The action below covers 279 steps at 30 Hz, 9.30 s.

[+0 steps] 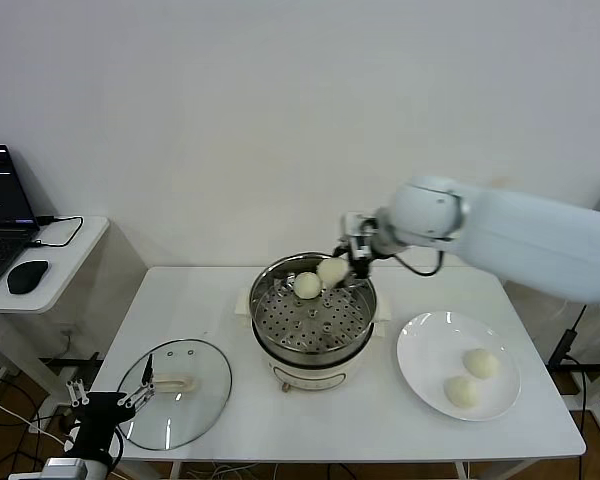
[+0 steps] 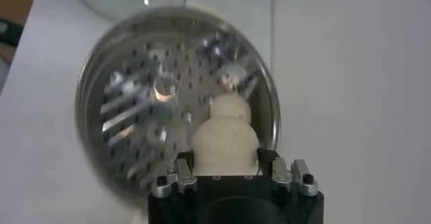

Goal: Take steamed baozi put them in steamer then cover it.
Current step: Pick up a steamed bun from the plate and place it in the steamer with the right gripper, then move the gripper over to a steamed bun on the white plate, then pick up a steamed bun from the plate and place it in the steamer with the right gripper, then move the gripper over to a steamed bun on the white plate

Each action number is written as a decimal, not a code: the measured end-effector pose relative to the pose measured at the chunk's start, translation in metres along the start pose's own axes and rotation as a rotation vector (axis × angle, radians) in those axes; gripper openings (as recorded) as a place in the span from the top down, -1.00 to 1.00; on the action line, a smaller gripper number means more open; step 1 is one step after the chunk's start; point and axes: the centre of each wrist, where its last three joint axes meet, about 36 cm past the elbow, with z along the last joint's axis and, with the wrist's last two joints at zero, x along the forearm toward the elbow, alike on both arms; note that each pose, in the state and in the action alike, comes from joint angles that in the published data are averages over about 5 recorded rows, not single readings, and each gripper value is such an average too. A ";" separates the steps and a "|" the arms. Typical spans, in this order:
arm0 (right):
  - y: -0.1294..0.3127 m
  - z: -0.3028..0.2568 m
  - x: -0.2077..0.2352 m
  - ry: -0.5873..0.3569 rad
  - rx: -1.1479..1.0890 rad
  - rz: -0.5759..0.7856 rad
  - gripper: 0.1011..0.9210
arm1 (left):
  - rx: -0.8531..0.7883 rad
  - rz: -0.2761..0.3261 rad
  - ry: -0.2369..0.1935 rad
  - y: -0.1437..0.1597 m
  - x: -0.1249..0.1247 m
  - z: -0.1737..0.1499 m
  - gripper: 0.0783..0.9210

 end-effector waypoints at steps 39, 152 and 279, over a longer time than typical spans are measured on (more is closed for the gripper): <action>-0.004 0.001 -0.006 0.073 0.029 -0.073 -0.76 | 0.001 -0.005 -0.024 0.000 0.000 -0.009 -0.77; -0.001 0.118 0.066 0.049 0.248 -0.017 -0.31 | -0.008 -0.023 0.015 -0.002 0.008 0.002 -0.77; 0.150 0.375 -0.048 0.368 -0.112 -0.131 -0.42 | -0.017 -0.021 0.025 -0.001 0.002 0.010 -0.77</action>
